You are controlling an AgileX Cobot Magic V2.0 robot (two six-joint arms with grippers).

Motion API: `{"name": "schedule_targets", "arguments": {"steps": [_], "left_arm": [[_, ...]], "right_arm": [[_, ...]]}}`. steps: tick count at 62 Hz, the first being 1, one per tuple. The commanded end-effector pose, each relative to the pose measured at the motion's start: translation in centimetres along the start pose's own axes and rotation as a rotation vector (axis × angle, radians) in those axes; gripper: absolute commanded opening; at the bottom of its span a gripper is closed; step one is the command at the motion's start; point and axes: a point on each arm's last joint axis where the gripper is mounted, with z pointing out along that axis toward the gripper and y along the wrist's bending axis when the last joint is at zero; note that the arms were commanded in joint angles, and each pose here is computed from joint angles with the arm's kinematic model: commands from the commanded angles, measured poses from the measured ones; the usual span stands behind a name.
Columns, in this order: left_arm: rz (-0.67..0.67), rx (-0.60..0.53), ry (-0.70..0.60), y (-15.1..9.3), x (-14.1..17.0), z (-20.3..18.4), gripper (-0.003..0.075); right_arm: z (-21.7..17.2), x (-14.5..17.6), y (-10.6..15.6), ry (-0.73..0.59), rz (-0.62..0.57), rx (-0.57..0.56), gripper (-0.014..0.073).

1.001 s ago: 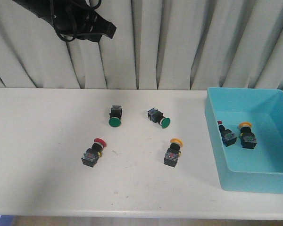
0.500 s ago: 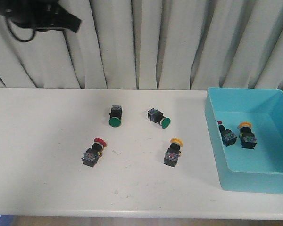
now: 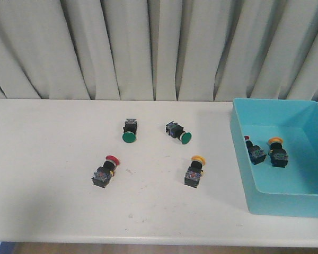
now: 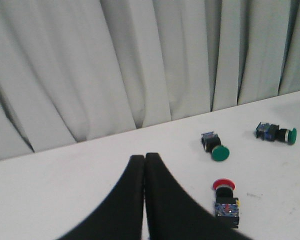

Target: Pick red and yellow buttons and place in box

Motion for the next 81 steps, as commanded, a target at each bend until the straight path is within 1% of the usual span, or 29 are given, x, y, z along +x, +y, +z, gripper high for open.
{"name": "schedule_targets", "arguments": {"steps": [1, 6, 11, 20, 29, 33, 46, 56, 69, 81], "left_arm": [[-0.039, -0.025, -0.114, 0.0, 2.5, -1.2, -0.0006], [-0.083, -0.052, -0.092, 0.0, 5.8, -1.8, -0.0006], [-0.114, -0.092, -0.101, 0.2, 7.6, -2.3, -0.0006], [-0.12, -0.147, -0.135, 0.3, 9.1, -2.9, -0.0006], [-0.121, -0.155, -0.188, 0.2, 10.5, -3.3, -0.0006], [-0.12, -0.156, -0.211, 0.1, 10.6, -3.6, -0.0006], [-0.07, -0.159, -0.206, 0.1, 10.5, -3.6, -0.0006], [-0.074, -0.157, -0.206, 0.1, 10.5, -3.6, -0.0006], [-0.075, -0.106, -0.208, -0.2, 10.5, -3.5, -0.0006], [-0.087, -0.105, -0.208, -0.2, 10.5, -3.5, -0.0006]], "right_arm": [[-0.5, -1.6, -0.3, -0.099, 0.002, 0.03, -0.0008], [-0.5, -1.6, -0.3, -0.099, 0.002, 0.03, -0.0008], [-0.5, -1.6, -0.3, -0.099, 0.002, 0.03, -0.0008], [-0.5, -1.6, -0.3, -0.099, 0.002, 0.03, -0.0008], [-0.5, -1.6, -0.3, -0.099, 0.002, 0.03, -0.0008], [-0.5, -1.6, -0.3, -0.099, 0.002, 0.03, -0.0008], [-0.4, -1.6, -0.2, -0.097, 0.002, 0.029, -0.0008], [-0.4, -1.6, -0.2, -0.097, 0.002, 0.029, -0.0008], [-0.4, -1.6, -0.2, -0.097, 0.002, 0.029, -0.0008], [-0.4, -1.6, -0.2, -0.097, 0.002, 0.029, -0.0008]]}}
